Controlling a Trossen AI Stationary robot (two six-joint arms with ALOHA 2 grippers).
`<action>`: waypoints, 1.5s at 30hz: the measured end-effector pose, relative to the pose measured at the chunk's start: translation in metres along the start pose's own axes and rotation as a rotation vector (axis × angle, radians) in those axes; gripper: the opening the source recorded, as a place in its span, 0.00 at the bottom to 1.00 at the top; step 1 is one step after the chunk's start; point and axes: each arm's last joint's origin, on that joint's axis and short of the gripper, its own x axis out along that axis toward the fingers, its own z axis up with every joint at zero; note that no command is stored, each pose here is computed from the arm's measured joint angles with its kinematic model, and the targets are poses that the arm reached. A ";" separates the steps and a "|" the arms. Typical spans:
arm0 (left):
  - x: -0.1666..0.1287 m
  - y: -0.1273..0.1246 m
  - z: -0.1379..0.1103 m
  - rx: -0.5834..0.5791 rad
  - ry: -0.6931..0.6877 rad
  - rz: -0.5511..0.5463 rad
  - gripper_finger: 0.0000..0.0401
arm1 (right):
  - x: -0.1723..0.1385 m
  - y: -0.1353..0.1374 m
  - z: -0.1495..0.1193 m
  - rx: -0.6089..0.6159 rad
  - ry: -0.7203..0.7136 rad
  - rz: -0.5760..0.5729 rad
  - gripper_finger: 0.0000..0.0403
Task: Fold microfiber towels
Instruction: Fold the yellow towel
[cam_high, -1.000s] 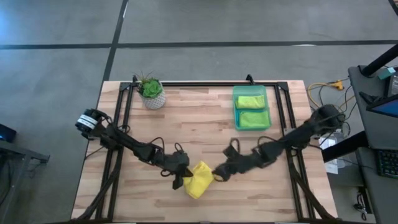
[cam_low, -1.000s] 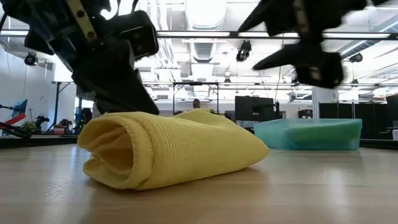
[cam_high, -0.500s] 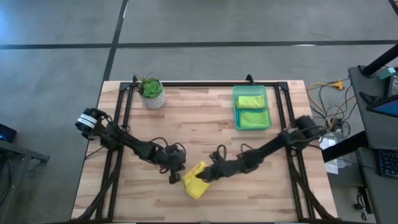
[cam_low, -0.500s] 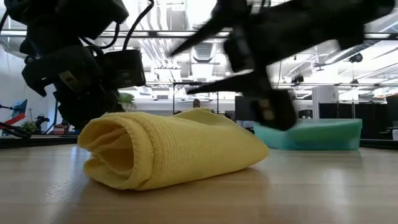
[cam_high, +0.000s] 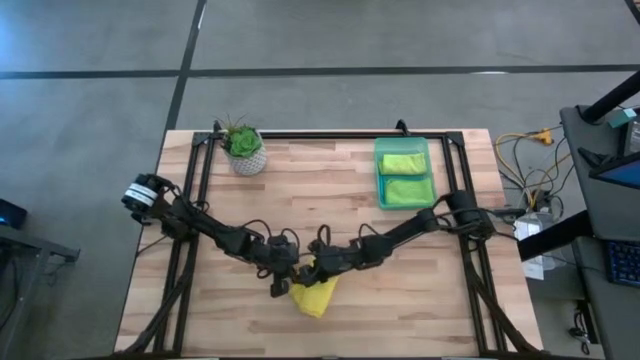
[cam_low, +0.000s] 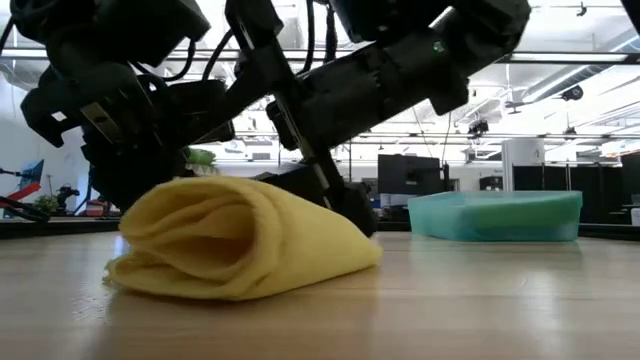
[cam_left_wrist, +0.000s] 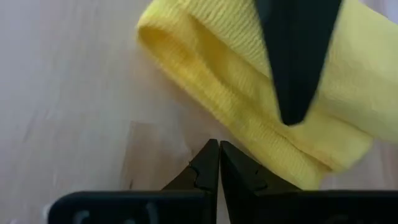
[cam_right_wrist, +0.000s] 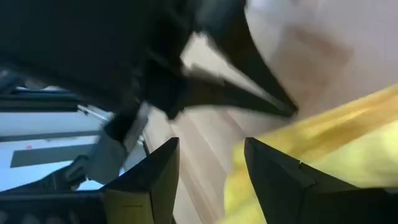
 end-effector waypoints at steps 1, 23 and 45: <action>0.000 0.000 -0.001 0.000 0.006 -0.008 0.00 | -0.003 0.003 0.003 -0.009 -0.005 0.007 0.44; 0.010 -0.008 -0.024 -0.134 -0.025 -0.245 0.00 | -0.020 0.048 -0.043 0.076 -0.004 0.147 0.44; 0.011 -0.011 -0.024 -0.150 -0.062 -0.244 0.00 | -0.033 0.082 -0.079 -0.997 0.209 -0.347 0.44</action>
